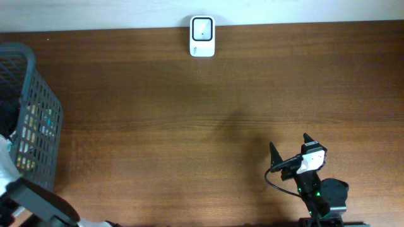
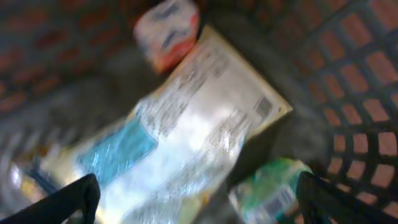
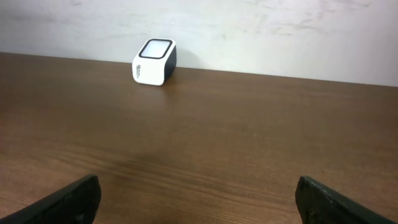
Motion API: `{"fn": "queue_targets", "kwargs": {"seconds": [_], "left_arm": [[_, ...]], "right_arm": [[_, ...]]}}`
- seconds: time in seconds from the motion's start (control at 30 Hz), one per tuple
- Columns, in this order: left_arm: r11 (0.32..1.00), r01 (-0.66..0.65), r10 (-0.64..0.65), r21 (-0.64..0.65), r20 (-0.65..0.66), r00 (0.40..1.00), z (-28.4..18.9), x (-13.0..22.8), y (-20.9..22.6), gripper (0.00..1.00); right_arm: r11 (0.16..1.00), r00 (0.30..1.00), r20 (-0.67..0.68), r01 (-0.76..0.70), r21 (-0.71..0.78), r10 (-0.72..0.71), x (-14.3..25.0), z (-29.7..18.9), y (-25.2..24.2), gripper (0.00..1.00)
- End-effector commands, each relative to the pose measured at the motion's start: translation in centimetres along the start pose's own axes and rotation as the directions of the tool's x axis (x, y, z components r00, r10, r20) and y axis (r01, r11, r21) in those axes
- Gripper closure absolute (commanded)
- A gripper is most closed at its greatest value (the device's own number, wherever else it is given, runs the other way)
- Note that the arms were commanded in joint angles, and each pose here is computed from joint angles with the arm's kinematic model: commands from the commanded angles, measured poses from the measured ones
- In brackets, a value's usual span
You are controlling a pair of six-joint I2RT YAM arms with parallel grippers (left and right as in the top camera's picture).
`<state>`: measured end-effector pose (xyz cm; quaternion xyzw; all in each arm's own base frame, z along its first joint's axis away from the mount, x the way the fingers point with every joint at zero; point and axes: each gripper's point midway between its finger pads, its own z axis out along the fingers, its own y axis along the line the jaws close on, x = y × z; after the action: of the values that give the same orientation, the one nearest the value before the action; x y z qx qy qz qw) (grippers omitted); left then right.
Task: Scan the item barcode
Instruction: 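Reach the left gripper into the basket and grasp the snack bag, then carry the bag toward the scanner and drop it on the table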
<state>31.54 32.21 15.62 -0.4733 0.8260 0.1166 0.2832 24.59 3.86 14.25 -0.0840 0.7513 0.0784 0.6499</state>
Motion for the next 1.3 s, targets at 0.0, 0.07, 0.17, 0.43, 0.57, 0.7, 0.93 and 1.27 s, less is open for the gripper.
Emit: {"fn": "queue_targets", "kwargs": {"seconds": [0.0,0.07,0.17,0.43,0.57,0.7,0.93,1.27], "left_arm": [[0.976,-0.217,0.217,-0.003,0.007,0.976,3.0,-0.2,-0.3,0.02],[0.949,-0.316,0.316,-0.003,0.001,0.949,4.7,0.1,-0.4,0.04],[0.894,-0.434,0.440,0.116,-0.038,0.897,6.3,2.1,-2.0,0.08],[0.878,-0.446,0.469,0.172,-0.133,0.873,6.2,4.7,-1.9,0.10],[0.886,-0.461,0.462,0.059,-0.223,0.859,8.4,5.9,0.5,0.12],[0.885,-0.465,0.449,0.014,-0.285,0.847,10.2,7.3,1.8,0.22],[0.901,-0.434,0.421,-0.002,-0.243,0.874,8.6,4.6,1.1,1.00],[0.913,-0.409,0.399,0.004,0.209,0.893,-12.1,-7.3,-5.0,1.00]], "right_arm": [[1.000,1.000,-0.006,-0.007,-0.006,0.007,0.3,0.0,0.2,0.01],[1.000,1.000,-0.006,-0.007,-0.005,0.007,0.3,0.0,0.1,0.01],[1.000,1.000,-0.006,-0.007,-0.005,0.007,0.3,0.0,0.1,0.01],[1.000,1.000,-0.006,-0.007,-0.005,0.007,0.3,0.0,0.1,0.01],[1.000,1.000,-0.006,-0.007,-0.005,0.007,0.3,0.0,0.1,0.01],[1.000,1.000,-0.006,-0.007,-0.005,0.007,0.3,0.0,0.1,0.01],[1.000,1.000,-0.006,-0.007,-0.005,0.007,0.3,0.0,0.1,0.01],[1.000,1.000,-0.006,-0.007,-0.005,0.007,0.3,0.0,0.1,0.01]]}}
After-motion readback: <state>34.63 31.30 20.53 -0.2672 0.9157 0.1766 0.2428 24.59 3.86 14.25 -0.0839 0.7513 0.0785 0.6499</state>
